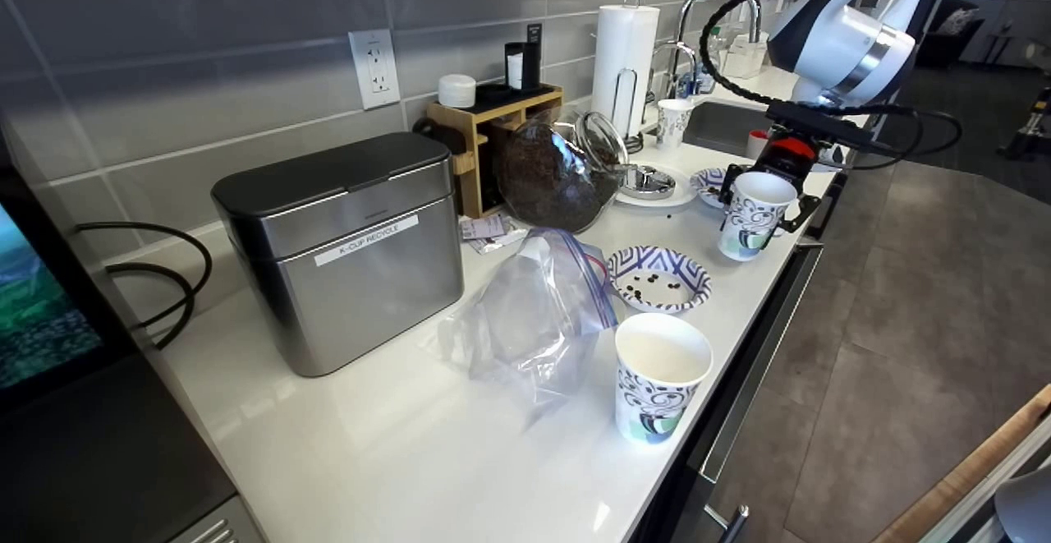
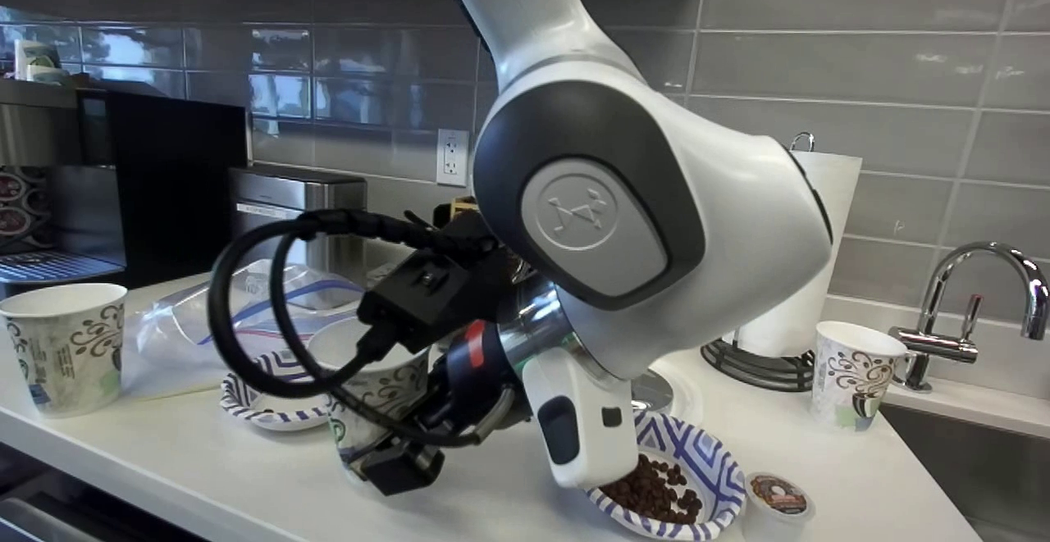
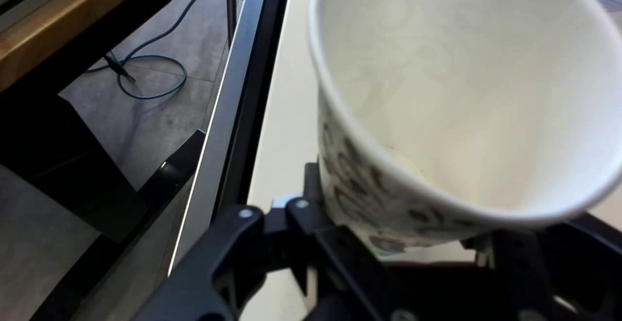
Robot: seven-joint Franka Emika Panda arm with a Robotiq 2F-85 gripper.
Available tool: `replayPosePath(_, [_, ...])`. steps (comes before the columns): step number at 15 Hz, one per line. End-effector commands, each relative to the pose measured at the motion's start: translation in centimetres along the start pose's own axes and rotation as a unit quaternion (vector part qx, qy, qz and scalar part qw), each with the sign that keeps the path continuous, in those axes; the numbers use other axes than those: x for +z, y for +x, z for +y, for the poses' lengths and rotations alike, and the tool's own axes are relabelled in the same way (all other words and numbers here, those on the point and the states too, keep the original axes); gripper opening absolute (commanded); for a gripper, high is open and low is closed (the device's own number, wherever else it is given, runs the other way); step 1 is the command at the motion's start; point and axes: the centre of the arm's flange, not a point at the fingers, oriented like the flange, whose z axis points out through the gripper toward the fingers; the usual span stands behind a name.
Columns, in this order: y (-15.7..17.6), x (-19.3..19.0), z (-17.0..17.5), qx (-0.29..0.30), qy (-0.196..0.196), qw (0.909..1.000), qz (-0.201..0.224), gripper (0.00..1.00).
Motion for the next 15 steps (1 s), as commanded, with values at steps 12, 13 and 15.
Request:
replayPosePath(12, [3.3,1.1,-0.7,0.013,-0.008,0.9996,-0.025,0.36])
replayPosePath(13, [3.3,1.2,-0.7,0.013,-0.009,0.9996,-0.025,0.36])
replayPosePath(15, [3.4,1.2,-0.8,0.014,-0.012,0.9995,-0.026,0.86])
